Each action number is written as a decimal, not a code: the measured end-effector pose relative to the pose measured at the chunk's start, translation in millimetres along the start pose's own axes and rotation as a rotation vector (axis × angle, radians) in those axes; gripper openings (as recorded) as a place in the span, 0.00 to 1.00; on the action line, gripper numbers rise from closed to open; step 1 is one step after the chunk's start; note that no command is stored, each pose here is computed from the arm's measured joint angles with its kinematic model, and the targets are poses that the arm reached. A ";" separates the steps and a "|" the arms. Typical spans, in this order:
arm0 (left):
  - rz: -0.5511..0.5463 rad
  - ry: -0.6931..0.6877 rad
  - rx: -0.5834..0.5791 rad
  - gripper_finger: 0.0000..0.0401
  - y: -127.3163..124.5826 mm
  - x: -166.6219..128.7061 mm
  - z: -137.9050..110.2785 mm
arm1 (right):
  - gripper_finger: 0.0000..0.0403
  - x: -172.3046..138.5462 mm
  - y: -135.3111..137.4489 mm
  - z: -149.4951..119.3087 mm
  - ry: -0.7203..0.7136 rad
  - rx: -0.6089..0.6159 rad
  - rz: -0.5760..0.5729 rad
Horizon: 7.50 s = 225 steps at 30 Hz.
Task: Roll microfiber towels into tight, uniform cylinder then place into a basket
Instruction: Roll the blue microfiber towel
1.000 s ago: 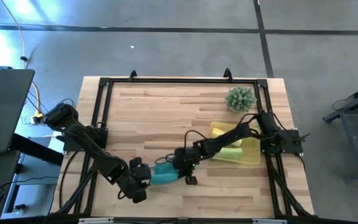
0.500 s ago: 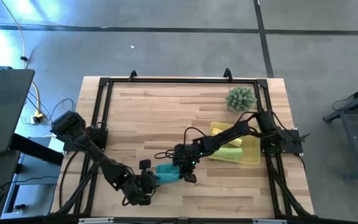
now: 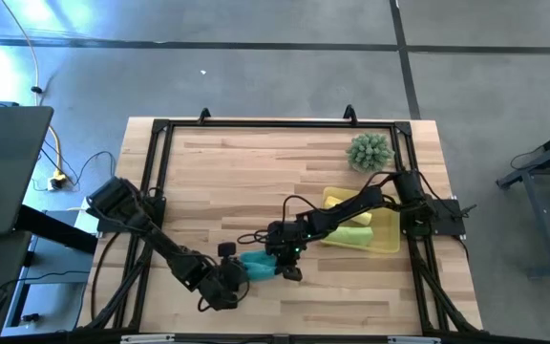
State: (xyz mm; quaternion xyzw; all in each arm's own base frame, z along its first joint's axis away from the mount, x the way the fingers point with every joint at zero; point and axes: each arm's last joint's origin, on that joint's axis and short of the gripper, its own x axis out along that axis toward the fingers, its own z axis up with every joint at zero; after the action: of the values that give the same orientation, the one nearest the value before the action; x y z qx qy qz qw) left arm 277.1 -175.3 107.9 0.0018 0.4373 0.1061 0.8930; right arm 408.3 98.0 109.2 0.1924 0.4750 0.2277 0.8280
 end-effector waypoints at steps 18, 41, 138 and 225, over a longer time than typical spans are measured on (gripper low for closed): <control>-0.040 0.082 -0.192 0.05 1.6 1.7 -2.9 | 0.30 -36.3 67.7 10.4 -0.106 -0.521 -0.116; -0.112 0.075 -0.248 0.04 -1.0 3.1 1.4 | 0.48 25.8 69.0 -24.6 -0.030 -0.709 -0.599; 0.225 0.075 0.112 0.27 45.2 -42.8 56.1 | 0.00 -48.4 33.3 16.9 -0.225 -0.056 -0.540; -0.383 0.459 -0.107 0.02 49.8 36.3 60.1 | 0.34 4.1 151.0 -54.1 -0.080 -0.807 -0.710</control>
State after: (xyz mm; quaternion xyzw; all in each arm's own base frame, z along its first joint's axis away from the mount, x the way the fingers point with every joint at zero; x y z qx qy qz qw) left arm 336.3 -114.3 121.4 -0.1519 0.6140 -0.0436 0.7733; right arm 333.5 230.0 161.4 -0.3048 0.3537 0.0906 0.8797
